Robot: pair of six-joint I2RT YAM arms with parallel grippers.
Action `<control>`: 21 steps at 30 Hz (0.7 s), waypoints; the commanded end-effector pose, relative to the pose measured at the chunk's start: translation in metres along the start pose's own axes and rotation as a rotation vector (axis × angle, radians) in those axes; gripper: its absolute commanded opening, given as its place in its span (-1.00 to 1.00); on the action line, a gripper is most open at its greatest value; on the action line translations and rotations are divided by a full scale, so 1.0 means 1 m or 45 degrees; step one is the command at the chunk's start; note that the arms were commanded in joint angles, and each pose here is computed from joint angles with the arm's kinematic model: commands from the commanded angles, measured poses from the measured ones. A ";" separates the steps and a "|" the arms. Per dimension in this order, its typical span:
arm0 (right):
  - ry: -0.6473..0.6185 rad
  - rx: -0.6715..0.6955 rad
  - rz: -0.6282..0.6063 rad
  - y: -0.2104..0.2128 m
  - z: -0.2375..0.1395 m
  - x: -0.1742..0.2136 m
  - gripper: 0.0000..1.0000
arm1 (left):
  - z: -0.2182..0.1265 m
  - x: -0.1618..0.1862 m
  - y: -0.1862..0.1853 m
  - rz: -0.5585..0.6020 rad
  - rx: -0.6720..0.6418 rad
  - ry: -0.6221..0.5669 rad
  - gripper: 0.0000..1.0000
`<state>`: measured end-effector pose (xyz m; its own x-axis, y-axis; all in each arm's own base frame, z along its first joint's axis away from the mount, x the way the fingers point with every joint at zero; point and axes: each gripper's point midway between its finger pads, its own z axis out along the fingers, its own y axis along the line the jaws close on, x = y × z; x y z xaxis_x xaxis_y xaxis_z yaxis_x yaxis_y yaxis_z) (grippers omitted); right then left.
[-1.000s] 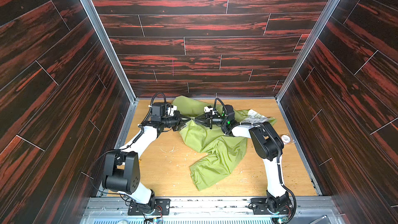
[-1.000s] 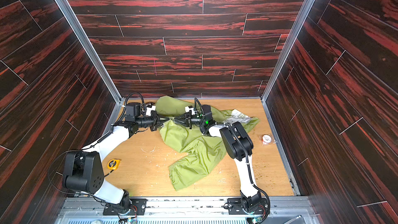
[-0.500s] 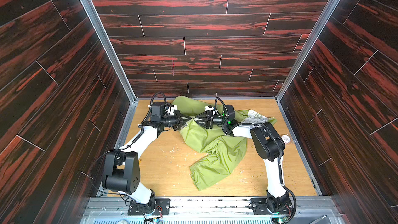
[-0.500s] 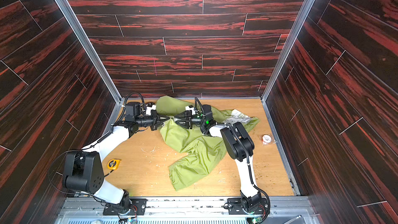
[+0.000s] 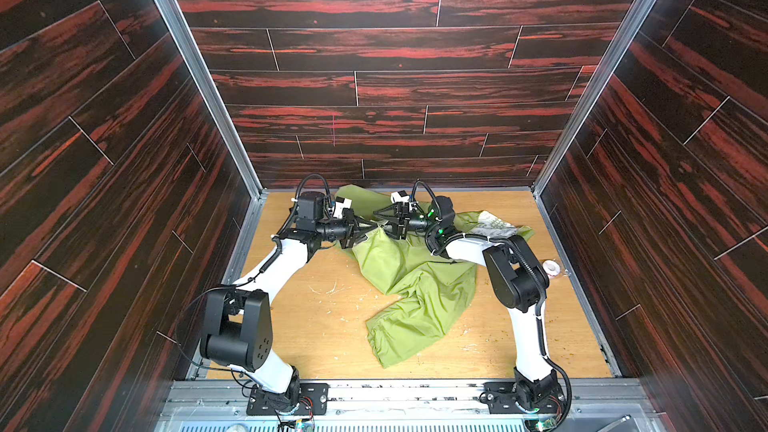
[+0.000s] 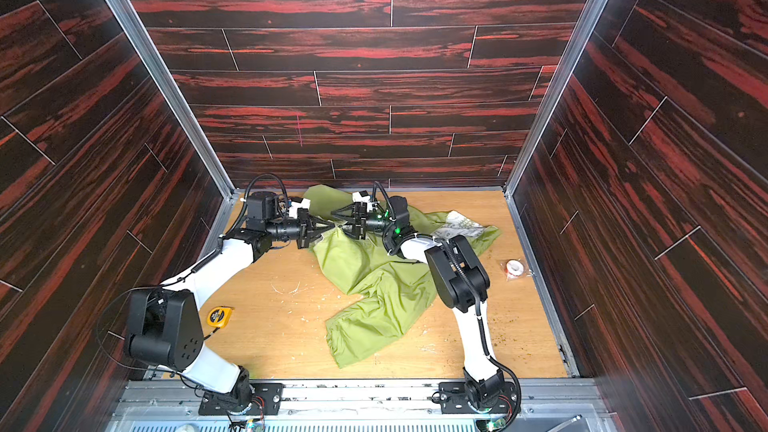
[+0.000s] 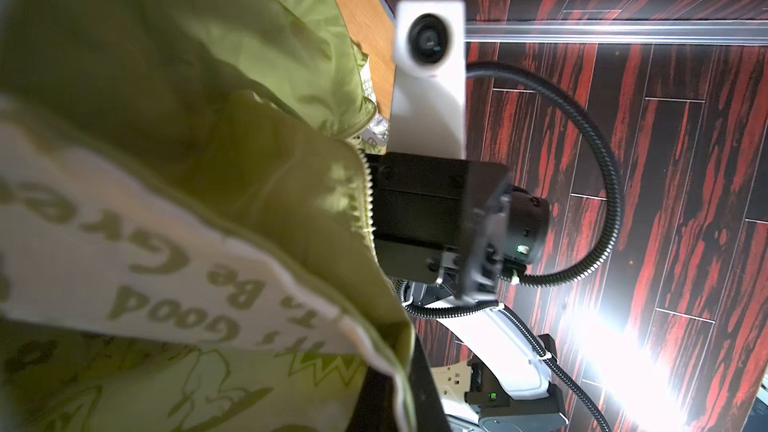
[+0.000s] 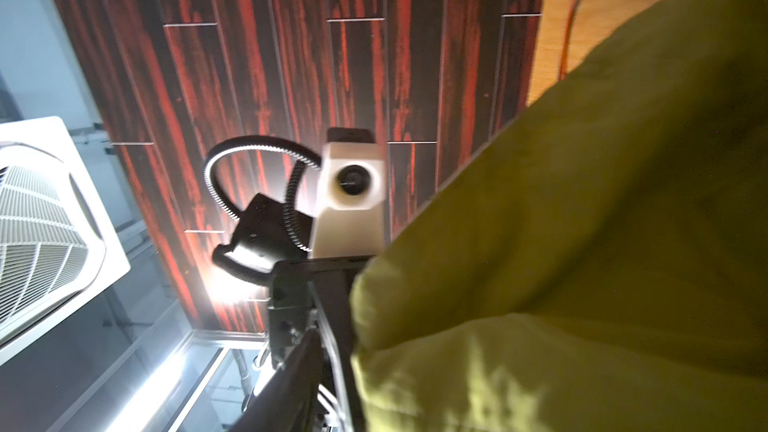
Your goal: Zip up the jacket
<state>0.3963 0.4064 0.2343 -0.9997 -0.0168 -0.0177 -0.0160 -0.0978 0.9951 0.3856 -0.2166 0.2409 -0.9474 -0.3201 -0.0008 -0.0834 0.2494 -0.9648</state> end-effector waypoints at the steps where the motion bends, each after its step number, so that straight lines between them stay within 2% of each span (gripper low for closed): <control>1: -0.003 -0.068 -0.031 0.014 0.000 0.003 0.14 | -0.001 0.000 -0.019 0.054 0.046 0.017 -1.00; 15: -0.048 -0.107 -0.028 0.025 -0.019 0.014 -0.12 | 0.001 -0.003 -0.017 0.047 0.043 0.012 -1.00; 21: -0.053 -0.122 -0.038 0.032 -0.019 0.012 -0.36 | 0.000 -0.002 -0.016 0.045 0.040 0.009 -1.00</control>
<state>0.3916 0.3902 0.2110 -0.9977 0.0233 0.0642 0.0610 -0.1173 0.9912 0.3880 -0.2179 0.2405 -0.9485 -0.3168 0.0076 -0.0898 0.2458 -0.9652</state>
